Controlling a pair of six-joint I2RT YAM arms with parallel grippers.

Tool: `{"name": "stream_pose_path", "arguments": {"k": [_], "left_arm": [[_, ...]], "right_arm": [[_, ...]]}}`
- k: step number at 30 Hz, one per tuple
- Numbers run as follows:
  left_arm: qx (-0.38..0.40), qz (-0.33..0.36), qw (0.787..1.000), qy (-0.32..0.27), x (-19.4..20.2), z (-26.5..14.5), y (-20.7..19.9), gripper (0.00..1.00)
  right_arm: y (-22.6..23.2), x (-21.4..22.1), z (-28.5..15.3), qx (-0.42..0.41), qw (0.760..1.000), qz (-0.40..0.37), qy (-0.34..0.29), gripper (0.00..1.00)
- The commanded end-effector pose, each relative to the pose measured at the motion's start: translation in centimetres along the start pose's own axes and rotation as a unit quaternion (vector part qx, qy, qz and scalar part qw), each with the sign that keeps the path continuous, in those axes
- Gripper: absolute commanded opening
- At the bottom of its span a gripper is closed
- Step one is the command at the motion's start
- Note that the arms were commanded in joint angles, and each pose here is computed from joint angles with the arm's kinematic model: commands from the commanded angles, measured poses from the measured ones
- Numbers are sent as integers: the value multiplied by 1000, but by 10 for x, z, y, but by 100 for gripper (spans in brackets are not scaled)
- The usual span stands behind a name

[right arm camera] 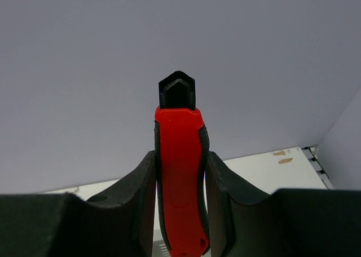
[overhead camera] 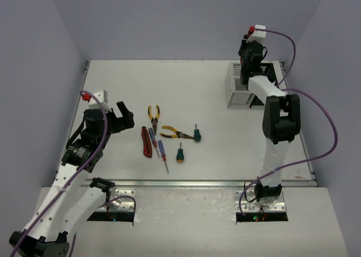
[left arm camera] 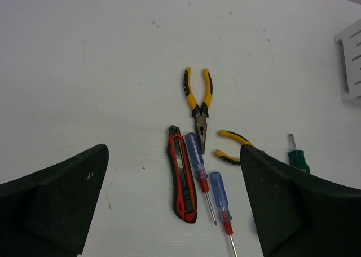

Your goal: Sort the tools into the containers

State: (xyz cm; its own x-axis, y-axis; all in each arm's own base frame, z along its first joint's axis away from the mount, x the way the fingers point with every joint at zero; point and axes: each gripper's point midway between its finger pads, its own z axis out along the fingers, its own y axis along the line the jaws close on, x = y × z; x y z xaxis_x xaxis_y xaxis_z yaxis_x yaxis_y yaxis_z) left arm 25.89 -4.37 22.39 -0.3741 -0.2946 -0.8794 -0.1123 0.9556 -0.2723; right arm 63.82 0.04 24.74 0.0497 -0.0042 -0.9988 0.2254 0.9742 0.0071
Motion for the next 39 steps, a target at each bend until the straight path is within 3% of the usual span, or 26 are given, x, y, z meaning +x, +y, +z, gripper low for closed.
{"name": "stream_pose_path", "arguments": {"k": [1,10,11,12,13,14,15,17,24,27,28,29,32,33,37,39], "left_arm": [[22,5,1000,-20,-9,0,-10,100],[28,7,999,-19,-9,-2,-14,100],[28,7,999,-20,-9,-2,-13,100],[29,8,999,-20,-9,-2,-14,100],[27,7,999,-22,-10,-2,-13,100],[27,7,999,-23,-10,-3,-13,100],[26,7,999,-23,-10,-3,-13,100],[25,7,999,-22,-10,-2,-12,100],[11,4,1000,-14,-7,3,-10,100],[-24,-25,999,20,0,12,-6,100],[-29,-32,998,43,7,14,-7,100],[-27,-44,997,60,12,18,-11,100],[-21,-83,989,123,38,36,-27,100],[-19,-84,987,134,46,41,-32,100],[-62,-52,976,202,93,74,-43,100],[-84,-51,972,213,100,82,-39,100]], "right_arm": [[-3,-50,-3,11,994,21,-108,0],[-10,4,-39,3,996,43,-79,0],[-11,4,-39,4,996,42,-79,5],[-10,10,-42,2,997,37,-72,28],[-11,11,-46,-3,997,34,-70,43],[-4,8,-49,-22,997,31,-71,71],[-2,4,-52,-31,996,29,-74,87],[4,-10,-57,-38,996,23,-79,96],[12,-62,-62,-47,997,17,-54,99],[42,-78,-82,-82,996,-8,30,99],[59,-56,-102,-102,989,-32,105,99],[66,-75,-110,-103,987,-21,119,99],[82,-67,-156,-114,973,-16,202,99],[89,-42,-183,-123,958,-8,259,99],[105,9,-256,-195,917,38,346,98],[104,21,-274,-206,907,50,364,97]]}}
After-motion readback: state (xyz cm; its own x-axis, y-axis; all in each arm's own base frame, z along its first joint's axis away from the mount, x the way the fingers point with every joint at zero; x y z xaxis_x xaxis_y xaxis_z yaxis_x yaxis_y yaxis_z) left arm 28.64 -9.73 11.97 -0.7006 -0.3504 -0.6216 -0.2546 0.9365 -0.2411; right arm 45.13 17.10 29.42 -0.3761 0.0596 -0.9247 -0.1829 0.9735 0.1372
